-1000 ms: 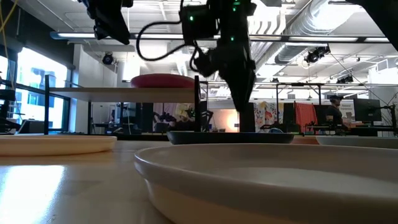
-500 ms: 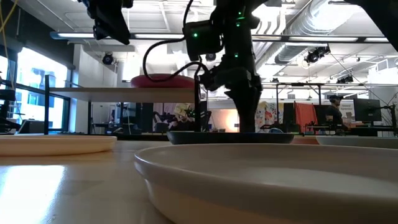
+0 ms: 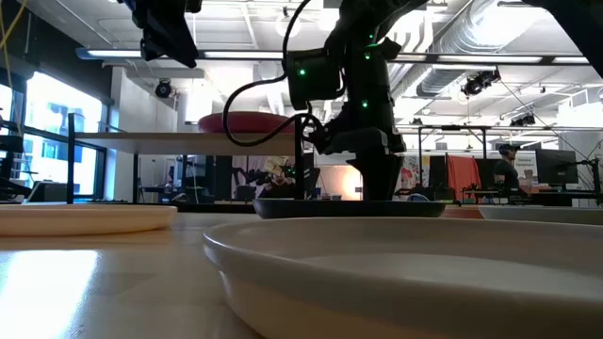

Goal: Place and stack plates onto a shelf
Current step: Stack the black plate on top of the brown plate on the shelf

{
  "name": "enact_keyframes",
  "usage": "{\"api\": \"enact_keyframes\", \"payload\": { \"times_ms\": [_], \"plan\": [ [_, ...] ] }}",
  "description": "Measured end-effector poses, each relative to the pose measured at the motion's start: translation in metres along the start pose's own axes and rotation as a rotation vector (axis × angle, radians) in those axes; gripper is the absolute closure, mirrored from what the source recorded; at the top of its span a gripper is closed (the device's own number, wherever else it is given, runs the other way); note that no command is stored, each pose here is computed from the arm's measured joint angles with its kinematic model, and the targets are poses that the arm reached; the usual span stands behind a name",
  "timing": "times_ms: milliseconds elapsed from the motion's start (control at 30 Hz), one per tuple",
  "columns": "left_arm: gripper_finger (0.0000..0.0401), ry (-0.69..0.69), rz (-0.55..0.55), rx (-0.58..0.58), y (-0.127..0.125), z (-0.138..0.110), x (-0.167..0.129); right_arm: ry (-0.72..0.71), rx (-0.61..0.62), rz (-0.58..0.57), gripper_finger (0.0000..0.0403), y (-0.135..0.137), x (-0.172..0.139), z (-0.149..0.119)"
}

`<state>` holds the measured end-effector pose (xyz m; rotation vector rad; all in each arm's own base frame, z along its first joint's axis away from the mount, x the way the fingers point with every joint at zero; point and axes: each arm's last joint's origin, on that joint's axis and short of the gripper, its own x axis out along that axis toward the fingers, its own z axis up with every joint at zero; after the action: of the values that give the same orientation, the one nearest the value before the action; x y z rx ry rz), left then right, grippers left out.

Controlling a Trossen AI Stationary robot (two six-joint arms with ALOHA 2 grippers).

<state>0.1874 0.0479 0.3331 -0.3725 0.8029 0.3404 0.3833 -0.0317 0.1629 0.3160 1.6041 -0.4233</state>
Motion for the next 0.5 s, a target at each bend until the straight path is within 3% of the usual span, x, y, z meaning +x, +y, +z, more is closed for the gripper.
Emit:
{"api": "enact_keyframes", "payload": {
  "times_ms": [300,500],
  "plan": [
    [0.0302,-0.006,-0.002,0.0,-0.0002,0.0006,0.0,-0.01,0.003,0.039,0.0306,0.0016,0.0032,0.001],
    [0.0302,-0.006,-0.002,0.0,-0.0002,0.0006,0.0,-0.008,0.012,0.041,0.0376,0.0008,0.0032,0.0013]
  ]
}}
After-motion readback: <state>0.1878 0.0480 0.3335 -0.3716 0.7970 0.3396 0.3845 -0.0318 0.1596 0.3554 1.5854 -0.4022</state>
